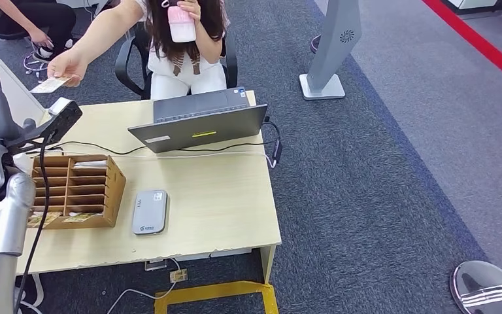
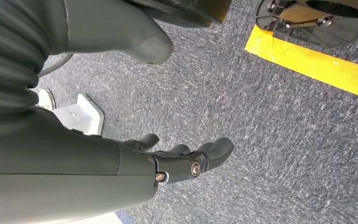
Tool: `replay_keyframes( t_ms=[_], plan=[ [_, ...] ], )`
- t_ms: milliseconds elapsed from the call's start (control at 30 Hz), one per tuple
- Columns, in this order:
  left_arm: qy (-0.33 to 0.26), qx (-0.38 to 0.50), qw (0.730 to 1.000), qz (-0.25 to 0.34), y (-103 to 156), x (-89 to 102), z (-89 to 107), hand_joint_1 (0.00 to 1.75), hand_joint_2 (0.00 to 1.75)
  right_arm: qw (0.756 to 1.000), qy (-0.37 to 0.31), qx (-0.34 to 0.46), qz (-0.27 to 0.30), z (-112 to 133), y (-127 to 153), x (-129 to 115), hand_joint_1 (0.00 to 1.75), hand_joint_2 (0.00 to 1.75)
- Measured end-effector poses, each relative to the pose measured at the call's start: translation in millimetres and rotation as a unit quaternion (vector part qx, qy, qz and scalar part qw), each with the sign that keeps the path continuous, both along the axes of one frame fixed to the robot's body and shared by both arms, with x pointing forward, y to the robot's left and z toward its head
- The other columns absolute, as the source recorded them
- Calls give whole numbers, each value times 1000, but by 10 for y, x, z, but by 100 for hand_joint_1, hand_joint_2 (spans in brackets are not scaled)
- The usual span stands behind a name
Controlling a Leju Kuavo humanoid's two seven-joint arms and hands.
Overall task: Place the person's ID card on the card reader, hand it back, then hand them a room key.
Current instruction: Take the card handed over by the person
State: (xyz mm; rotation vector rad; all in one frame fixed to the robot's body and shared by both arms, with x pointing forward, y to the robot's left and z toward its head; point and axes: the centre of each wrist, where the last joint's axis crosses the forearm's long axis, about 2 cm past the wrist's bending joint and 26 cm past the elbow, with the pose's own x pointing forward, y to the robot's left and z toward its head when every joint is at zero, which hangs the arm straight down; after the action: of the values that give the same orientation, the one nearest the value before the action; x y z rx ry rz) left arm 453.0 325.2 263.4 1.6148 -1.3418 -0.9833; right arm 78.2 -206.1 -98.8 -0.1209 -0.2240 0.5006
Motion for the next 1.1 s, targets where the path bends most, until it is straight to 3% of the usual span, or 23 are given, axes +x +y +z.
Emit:
replay_keyframes(
  t_ms=[533, 667, 1100],
  plan=[
    [34, 12, 999, -3, -31, 20, -179, 0, 175, 1000, -6, -1, 6, 2, -3, 11, 0, 175],
    [38, 15, 999, -9, -51, 6, -217, 175, 175, 1000, -6, -1, 6, 2, -3, 11, 0, 175],
    [69, 25, 996, -48, -193, -34, -337, 175, 175, 1000, -7, -1, 8, 2, -3, 12, 0, 175]
  ],
)
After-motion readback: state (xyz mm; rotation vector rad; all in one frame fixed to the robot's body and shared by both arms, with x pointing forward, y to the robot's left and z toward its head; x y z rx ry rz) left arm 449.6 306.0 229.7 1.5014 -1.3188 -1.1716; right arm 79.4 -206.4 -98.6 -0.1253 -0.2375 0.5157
